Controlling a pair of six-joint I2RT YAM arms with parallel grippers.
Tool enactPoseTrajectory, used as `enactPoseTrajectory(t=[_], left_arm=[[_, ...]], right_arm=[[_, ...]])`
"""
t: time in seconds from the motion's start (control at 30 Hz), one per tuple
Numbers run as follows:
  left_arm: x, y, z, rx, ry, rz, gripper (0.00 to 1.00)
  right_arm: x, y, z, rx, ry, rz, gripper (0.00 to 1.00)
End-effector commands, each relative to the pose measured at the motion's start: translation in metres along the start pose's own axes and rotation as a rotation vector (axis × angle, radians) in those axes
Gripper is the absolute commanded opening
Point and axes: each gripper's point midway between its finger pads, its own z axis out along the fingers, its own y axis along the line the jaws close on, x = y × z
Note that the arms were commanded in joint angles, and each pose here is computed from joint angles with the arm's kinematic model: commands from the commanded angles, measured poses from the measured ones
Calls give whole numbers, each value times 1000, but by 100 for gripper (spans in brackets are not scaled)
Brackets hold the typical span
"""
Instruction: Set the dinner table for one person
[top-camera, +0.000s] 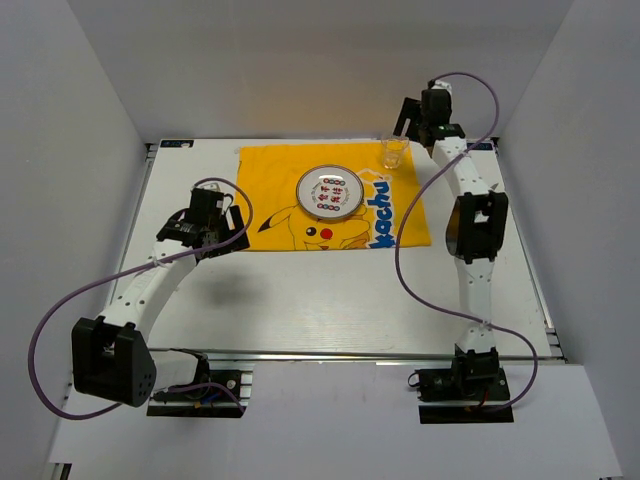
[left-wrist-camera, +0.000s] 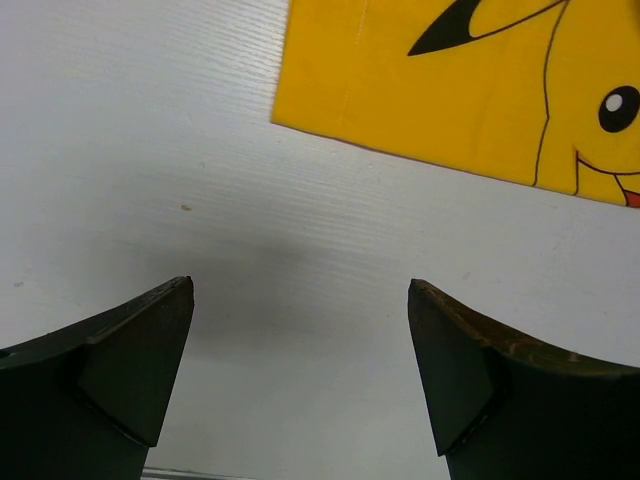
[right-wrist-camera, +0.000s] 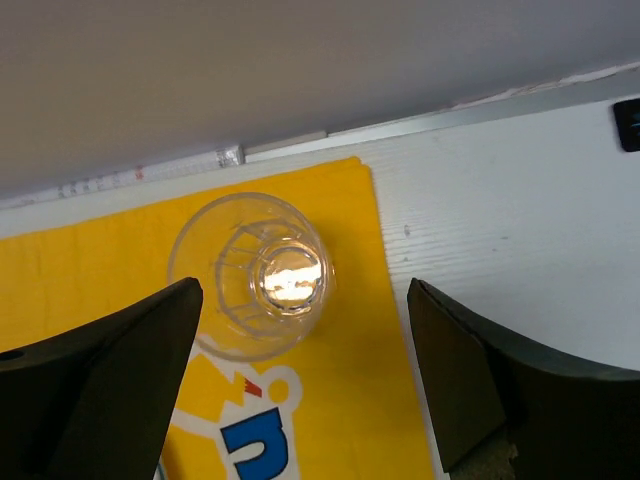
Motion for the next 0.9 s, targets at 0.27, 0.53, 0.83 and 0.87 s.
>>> enactPoseTrajectory(t=[0.27,0.53,0.83,0.87], left_arm=[[-27,26,-29,-127,-149,-103,98],[-32,17,-42,-57,-184,-108,98],[-30,17,-48,-38,-195,-108,98],[-30,17,-48,-39,-196,-108,98]], right_arm=[[-43,-62,-244,10,-301,288,89],[65,-148,-292,439,-10,225,89],[96,-189,-281,539,110,287,89],[107,-192,-269,533,163,277,89]])
